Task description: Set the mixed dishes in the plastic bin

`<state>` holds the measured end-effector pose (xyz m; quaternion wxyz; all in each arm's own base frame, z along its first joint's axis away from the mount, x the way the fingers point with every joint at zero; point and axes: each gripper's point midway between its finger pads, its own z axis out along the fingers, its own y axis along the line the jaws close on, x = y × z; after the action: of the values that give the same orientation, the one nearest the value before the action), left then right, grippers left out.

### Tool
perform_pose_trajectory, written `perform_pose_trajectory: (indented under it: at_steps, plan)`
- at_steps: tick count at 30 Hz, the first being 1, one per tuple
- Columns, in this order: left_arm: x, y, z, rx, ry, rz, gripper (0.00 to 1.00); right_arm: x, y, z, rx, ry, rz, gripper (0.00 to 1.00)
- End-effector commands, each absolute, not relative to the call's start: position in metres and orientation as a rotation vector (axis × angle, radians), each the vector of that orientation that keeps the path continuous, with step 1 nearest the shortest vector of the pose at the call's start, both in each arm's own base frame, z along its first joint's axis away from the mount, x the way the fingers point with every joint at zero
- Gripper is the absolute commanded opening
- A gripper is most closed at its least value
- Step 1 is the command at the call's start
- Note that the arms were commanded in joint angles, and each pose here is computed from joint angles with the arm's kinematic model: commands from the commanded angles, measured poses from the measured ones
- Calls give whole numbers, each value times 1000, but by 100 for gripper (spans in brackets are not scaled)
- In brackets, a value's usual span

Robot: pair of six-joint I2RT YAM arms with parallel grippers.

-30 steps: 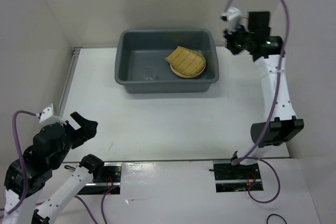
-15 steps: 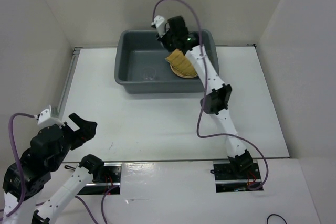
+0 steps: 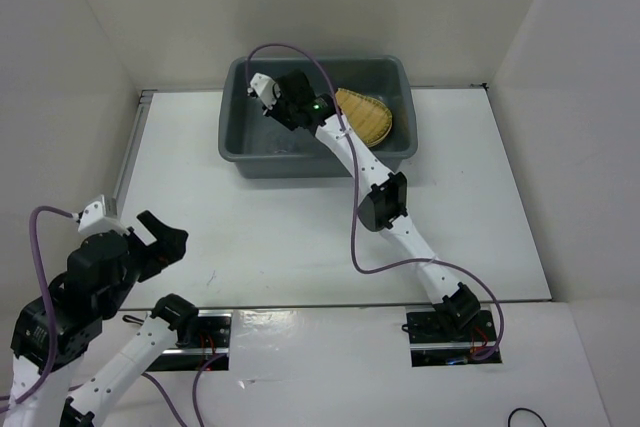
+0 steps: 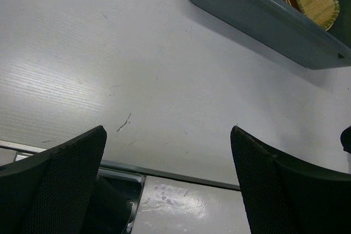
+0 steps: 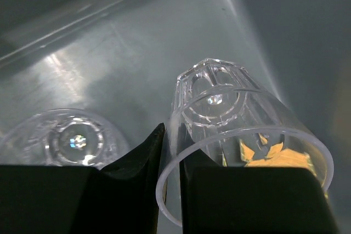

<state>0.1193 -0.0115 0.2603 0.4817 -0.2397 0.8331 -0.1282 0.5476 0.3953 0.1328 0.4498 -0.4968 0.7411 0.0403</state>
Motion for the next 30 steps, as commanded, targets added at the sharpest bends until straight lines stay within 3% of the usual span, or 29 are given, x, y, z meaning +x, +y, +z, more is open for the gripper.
perform_pose_trajectory:
  at_steps: [1, 7, 19, 20, 23, 24, 27, 30]
  plan:
    - [125, -14, 263, -581, 2027, -314, 100, 567, 390, 147, -1179, 1770, 56, 15]
    - [125, -14, 263, -581, 2027, -314, 100, 567, 389, 147, -1196, 1758, 45, 28]
    - [123, -12, 260, -604, 2034, -304, 100, 577, 392, 168, -1147, 1699, 23, 39]
    - [123, -12, 260, -613, 2032, -310, 100, 576, 392, 184, -1112, 1686, 38, 43]
    - [121, -9, 262, -618, 2010, -314, 100, 583, 373, 241, -891, 1683, 53, 70]
    - [121, -10, 263, -627, 2007, -320, 100, 585, 362, 258, -822, 1688, 44, 86]
    - [119, -8, 262, -653, 1996, -325, 100, 568, 317, 308, -653, 1766, 42, 99]
    - [118, -4, 261, -689, 2002, -301, 100, 548, 273, 334, -602, 1847, 112, 99]
